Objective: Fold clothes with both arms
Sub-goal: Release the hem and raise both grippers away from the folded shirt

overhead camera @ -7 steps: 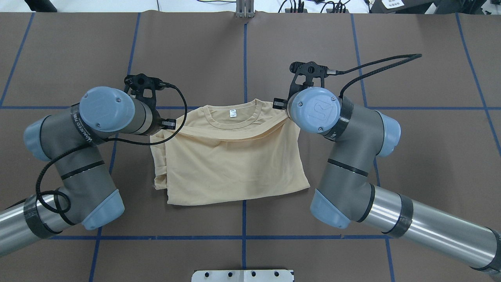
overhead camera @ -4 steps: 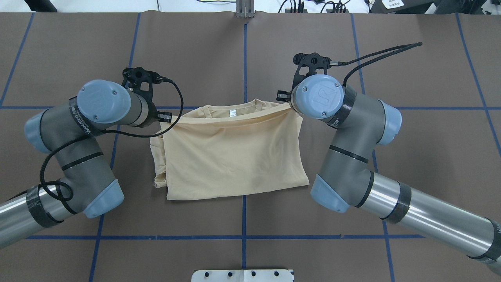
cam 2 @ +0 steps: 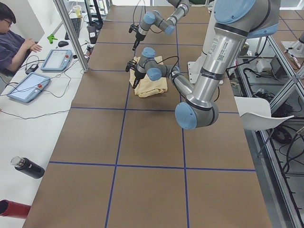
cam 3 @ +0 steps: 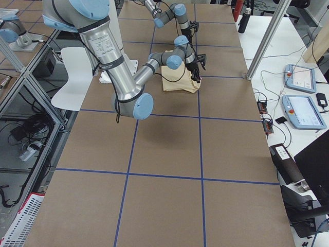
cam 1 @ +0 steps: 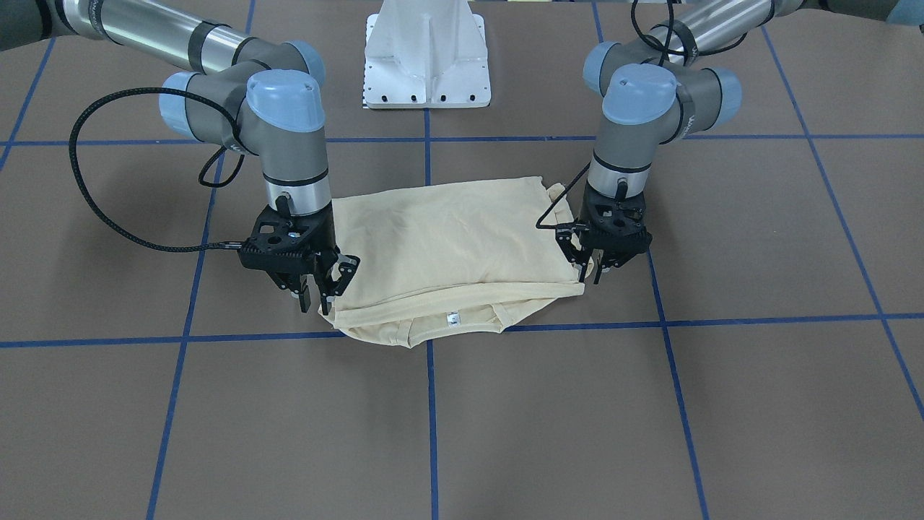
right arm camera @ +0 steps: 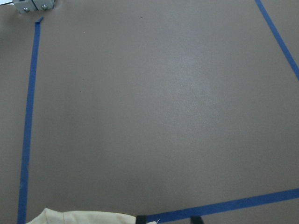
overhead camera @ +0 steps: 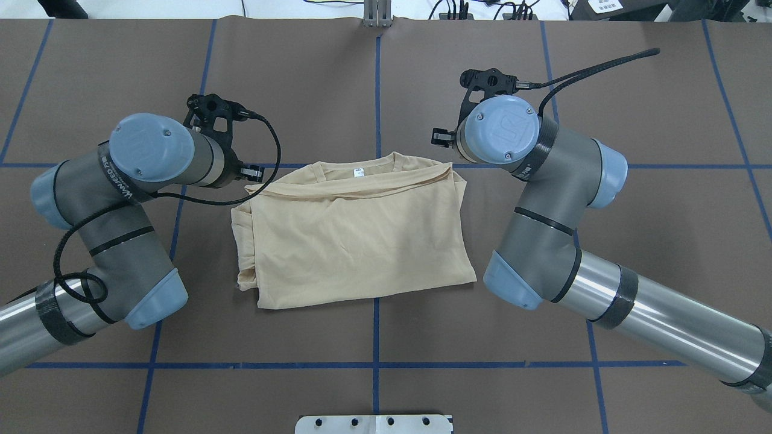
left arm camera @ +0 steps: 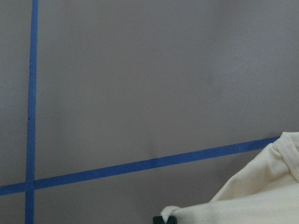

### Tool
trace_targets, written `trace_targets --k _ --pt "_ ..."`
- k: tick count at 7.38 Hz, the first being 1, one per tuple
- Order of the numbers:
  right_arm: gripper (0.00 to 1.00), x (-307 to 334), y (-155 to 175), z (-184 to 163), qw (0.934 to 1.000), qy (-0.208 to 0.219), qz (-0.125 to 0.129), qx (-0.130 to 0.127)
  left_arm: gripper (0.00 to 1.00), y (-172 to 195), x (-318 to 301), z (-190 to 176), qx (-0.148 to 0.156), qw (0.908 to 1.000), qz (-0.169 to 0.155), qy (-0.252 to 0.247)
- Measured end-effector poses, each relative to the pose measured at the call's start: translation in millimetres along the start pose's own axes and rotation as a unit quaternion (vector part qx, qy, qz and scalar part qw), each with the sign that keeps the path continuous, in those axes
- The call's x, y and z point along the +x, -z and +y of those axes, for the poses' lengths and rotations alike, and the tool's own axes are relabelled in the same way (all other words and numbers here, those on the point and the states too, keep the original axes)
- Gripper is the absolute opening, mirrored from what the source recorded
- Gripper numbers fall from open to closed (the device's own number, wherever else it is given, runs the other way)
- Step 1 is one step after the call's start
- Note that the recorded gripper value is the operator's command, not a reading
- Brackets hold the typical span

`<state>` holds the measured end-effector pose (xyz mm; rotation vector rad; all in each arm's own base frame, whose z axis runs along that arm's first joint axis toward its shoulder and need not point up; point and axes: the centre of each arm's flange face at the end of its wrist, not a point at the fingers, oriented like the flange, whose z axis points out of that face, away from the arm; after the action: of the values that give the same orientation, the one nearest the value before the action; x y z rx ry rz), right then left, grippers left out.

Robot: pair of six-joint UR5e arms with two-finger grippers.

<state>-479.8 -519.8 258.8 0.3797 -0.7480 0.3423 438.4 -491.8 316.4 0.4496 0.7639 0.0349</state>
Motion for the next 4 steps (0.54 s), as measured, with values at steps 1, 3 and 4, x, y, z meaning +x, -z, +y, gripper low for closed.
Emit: trace_targets --k 1,3,4 --pt "1.00 3.7 6.6 -8.4 0.9997 0.008 -0.012 -0.021 1.00 9.6 2.2 -0.4 0.000 0.9999 0.012 -0.007" --pt "1.00 23.3 21.6 -16.9 0.9983 0.029 -0.028 -0.041 1.00 30.8 -6.5 13.2 -0.013 0.9989 0.038 -0.026" --pt "1.00 46.1 31.0 -17.8 0.9973 0.045 -0.034 -0.047 1.00 37.5 -15.4 26.6 -0.023 0.9984 0.046 -0.022"
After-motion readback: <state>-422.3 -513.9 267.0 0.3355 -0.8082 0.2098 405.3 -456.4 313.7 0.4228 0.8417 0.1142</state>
